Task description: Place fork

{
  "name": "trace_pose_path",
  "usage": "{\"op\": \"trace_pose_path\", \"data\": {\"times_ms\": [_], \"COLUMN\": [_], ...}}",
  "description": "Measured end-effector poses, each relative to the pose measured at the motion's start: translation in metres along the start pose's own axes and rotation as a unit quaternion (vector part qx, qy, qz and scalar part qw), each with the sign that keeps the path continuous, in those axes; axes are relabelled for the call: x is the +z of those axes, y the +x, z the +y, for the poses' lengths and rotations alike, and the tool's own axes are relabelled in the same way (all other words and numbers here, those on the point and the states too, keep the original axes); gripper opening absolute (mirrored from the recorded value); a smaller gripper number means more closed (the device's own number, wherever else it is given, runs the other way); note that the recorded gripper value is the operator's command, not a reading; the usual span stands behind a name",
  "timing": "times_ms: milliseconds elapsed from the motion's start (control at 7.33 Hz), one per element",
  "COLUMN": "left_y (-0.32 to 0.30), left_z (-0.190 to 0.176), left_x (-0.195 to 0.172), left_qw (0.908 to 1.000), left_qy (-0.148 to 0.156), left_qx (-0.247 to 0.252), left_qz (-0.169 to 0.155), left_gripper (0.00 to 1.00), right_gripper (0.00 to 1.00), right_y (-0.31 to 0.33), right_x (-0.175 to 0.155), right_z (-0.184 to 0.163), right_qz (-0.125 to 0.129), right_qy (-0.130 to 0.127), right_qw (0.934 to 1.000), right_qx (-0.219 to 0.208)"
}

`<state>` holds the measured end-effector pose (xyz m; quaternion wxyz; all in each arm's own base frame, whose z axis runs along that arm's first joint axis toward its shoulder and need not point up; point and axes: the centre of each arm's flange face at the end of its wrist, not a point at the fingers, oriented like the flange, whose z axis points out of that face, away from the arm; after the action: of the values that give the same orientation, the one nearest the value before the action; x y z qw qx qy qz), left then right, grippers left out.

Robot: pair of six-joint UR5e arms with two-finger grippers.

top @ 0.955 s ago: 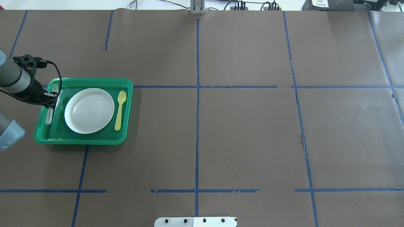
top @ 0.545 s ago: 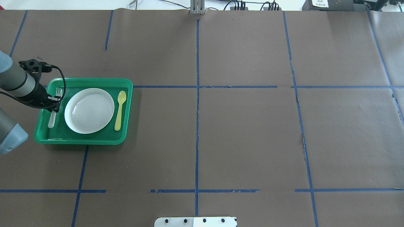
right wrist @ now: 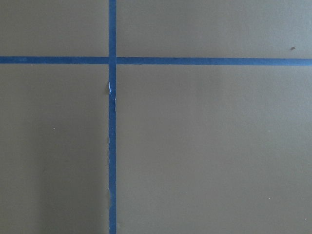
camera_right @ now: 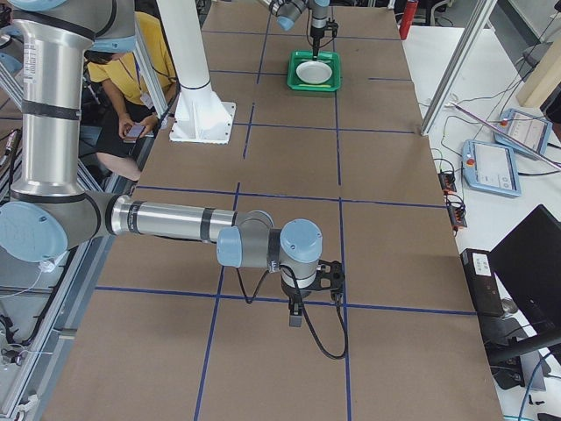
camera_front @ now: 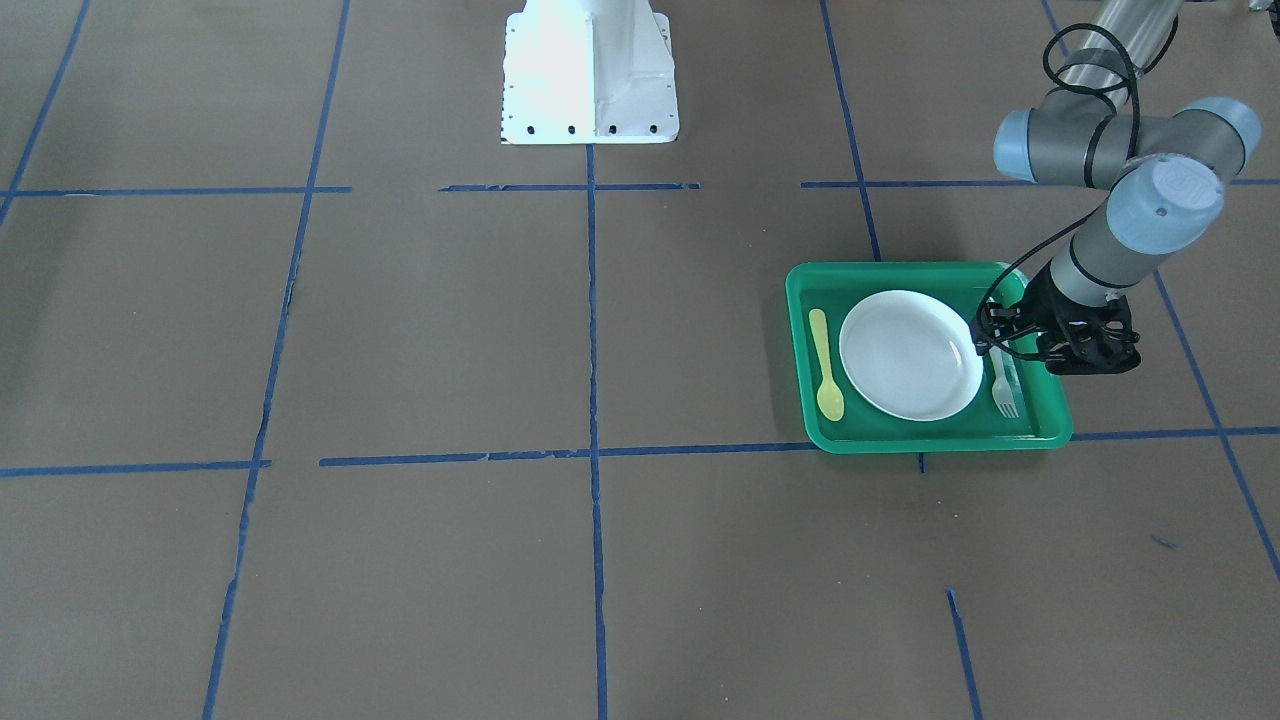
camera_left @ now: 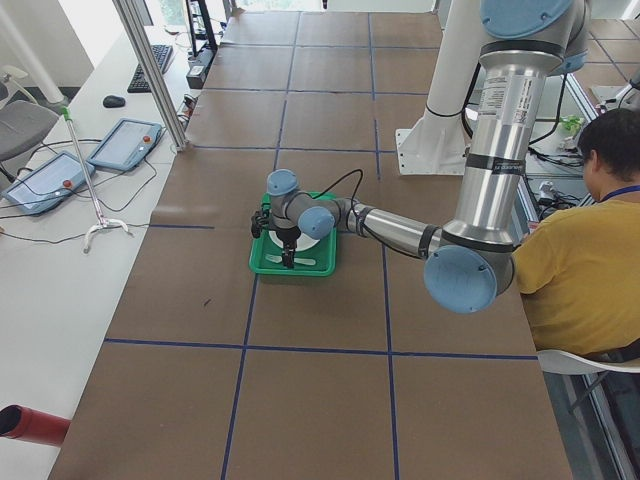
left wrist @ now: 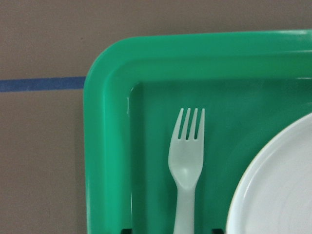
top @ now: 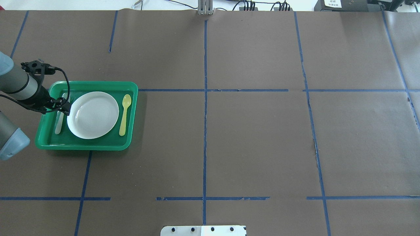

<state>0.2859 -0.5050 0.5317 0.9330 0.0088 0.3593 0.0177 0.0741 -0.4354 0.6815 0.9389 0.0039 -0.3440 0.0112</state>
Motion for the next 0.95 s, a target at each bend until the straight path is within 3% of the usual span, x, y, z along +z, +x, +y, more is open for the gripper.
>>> {"op": "trace_pose_path", "data": {"times_ms": [409, 682, 955], "left_y": [-0.050, -0.151, -0.239], "left_z": [-0.009, 0.000, 0.014], "left_x": [-0.046, -0.085, -0.120], "left_qw": [0.9989, 0.9967, 0.9965], "left_qy": [0.031, 0.038, 0.025], "left_qx": [0.035, 0.071, 0.078], "left_qz": [0.002, 0.007, -0.012], "left_gripper": [1.00, 1.00, 1.00], "right_gripper": [1.00, 1.00, 1.00], "right_y": [0.000, 0.000, 0.000], "right_x": [0.000, 0.000, 0.000], "right_z": [0.000, 0.000, 0.000], "right_qz": [0.000, 0.000, 0.000], "right_qy": [0.000, 0.000, 0.000], "right_qw": [1.0000, 1.0000, 1.0000], "right_qx": [0.000, 0.000, 0.000]}}
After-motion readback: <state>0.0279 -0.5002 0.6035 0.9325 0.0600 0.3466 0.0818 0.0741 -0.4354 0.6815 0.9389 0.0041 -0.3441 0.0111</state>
